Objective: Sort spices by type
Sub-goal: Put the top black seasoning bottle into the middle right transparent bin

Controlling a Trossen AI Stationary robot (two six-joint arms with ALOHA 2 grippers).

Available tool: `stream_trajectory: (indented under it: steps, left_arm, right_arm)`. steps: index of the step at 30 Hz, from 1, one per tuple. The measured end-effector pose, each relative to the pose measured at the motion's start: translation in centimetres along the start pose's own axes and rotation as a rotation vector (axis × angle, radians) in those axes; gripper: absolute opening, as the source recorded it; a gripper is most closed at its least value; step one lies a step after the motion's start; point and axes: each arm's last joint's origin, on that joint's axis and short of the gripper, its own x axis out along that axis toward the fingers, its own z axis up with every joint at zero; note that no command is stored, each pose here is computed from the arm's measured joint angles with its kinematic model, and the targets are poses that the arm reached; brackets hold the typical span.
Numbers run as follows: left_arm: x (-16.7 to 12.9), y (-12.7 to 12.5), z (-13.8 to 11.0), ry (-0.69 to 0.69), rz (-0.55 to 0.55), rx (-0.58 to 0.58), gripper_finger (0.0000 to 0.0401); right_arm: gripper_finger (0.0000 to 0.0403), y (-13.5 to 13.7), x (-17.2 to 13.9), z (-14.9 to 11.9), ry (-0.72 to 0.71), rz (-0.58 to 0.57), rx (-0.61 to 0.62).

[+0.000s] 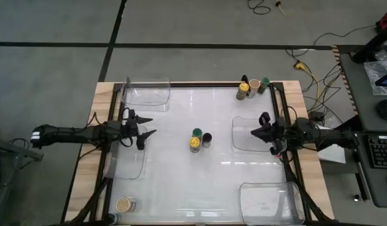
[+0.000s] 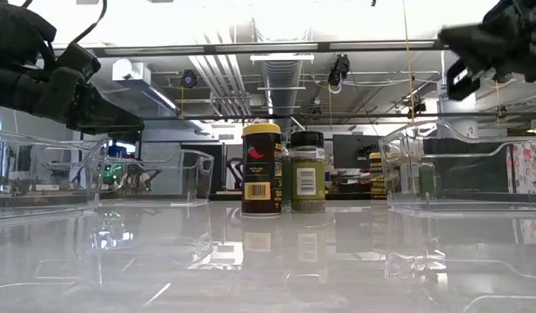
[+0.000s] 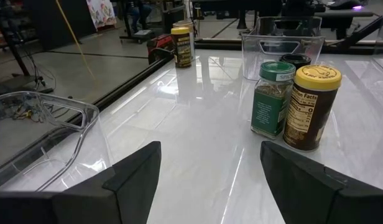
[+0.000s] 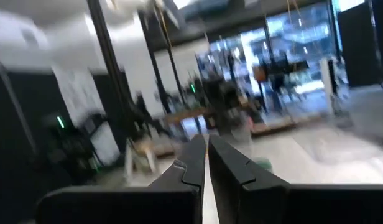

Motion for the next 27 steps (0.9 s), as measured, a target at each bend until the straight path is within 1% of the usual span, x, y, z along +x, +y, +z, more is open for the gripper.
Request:
stream_trajectory:
  steps: [4, 7, 11, 14, 16, 19, 23, 27]
  left_arm:
    - [0.0, 0.0, 0.0, 0.000, 0.000, 0.000, 0.0260]
    - [0.0, 0.0, 0.0, -0.001, 0.000, 0.000, 0.0260]
    - [0.0, 0.0, 0.0, -0.001, 0.000, 0.000, 0.0260]
    - [0.0, 0.0, 0.0, -0.001, 0.000, 0.000, 0.0260]
    - [0.0, 0.0, 0.0, -0.001, 0.000, 0.000, 0.0260]
    - [0.0, 0.0, 0.0, -0.001, 0.000, 0.000, 0.0260]
    - [0.0, 0.0, 0.0, -0.001, 0.000, 0.000, 0.0260]
    - [0.0, 0.0, 0.0, -0.002, 0.000, -0.001, 0.0260]
  right_arm:
    - [0.0013, 0.4, 0.1, 1.2, -0.115, 0.042, 0.082]
    - [0.0013, 0.6, 0.5, 2.2, -0.105, 0.035, 0.136]
    - [0.0013, 1.1, 1.6, 4.1, -0.085, 0.034, 0.150]
    - [0.0013, 1.6, 3.2, 5.4, -0.038, 0.034, 0.155]
    - [0.0013, 1.7, 5.0, 5.8, 0.027, 0.020, 0.157]
    - [0.0013, 1.9, 8.2, 5.9, 0.153, -0.015, 0.123]
    - [0.0013, 1.8, 11.8, 6.1, 0.368, -0.153, 0.052]
    - [0.0013, 1.6, 14.9, 6.1, 0.637, -0.291, 0.031]
